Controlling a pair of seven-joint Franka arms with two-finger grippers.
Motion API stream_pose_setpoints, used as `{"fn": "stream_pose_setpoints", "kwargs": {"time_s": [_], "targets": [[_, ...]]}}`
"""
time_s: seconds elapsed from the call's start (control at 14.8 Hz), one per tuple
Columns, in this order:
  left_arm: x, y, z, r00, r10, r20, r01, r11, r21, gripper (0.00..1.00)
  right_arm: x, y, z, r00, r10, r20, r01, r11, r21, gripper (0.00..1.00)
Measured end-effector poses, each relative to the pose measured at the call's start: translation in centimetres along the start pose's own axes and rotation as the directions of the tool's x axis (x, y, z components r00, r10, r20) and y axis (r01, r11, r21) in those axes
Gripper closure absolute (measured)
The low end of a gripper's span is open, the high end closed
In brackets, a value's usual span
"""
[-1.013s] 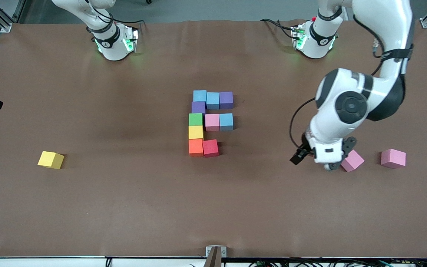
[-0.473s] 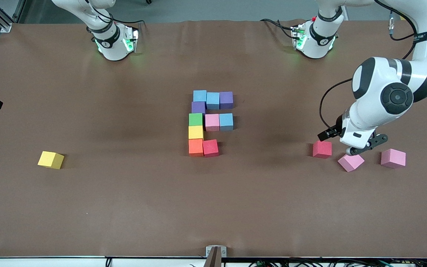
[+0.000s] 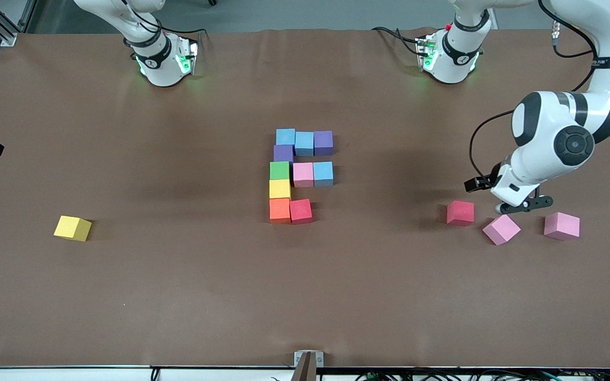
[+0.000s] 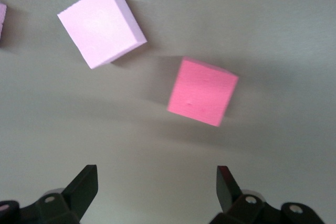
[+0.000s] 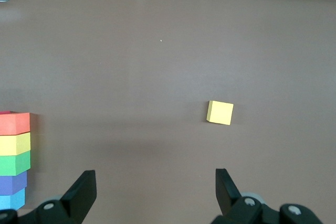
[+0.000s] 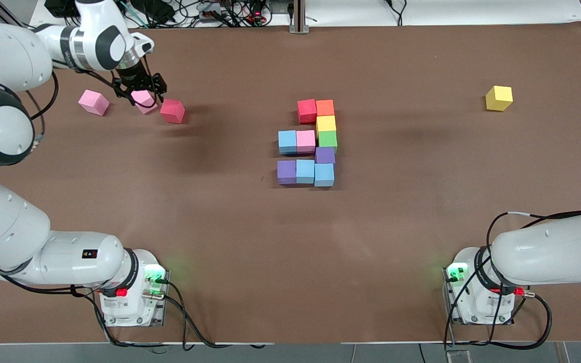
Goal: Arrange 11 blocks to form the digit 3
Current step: 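Grasp the red cube with the left gripper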
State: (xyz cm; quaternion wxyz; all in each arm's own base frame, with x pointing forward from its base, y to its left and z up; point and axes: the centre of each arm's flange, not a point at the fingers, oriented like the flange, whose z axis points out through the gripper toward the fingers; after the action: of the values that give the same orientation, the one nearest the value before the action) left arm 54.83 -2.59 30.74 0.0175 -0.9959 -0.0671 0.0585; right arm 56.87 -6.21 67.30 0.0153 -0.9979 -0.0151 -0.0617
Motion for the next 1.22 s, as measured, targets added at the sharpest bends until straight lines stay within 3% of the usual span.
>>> {"fn": "stream_pose_setpoints", "kwargs": {"time_s": [0.61, 1.22], "targets": [[2.5, 1.8, 3.2, 0.971, 0.224, -0.081, -0.226, 0.974, -0.010, 0.02, 0.0, 0.0, 0.0, 1.000, 0.000, 0.000, 0.000, 1.000, 0.000, 0.00], [4.1, 3.8, 6.4, 0.946, 0.321, -0.047, -0.322, 0.947, -0.021, 0.13, 0.0, 0.0, 0.0, 1.000, 0.000, 0.000, 0.000, 1.000, 0.000, 0.00]]}}
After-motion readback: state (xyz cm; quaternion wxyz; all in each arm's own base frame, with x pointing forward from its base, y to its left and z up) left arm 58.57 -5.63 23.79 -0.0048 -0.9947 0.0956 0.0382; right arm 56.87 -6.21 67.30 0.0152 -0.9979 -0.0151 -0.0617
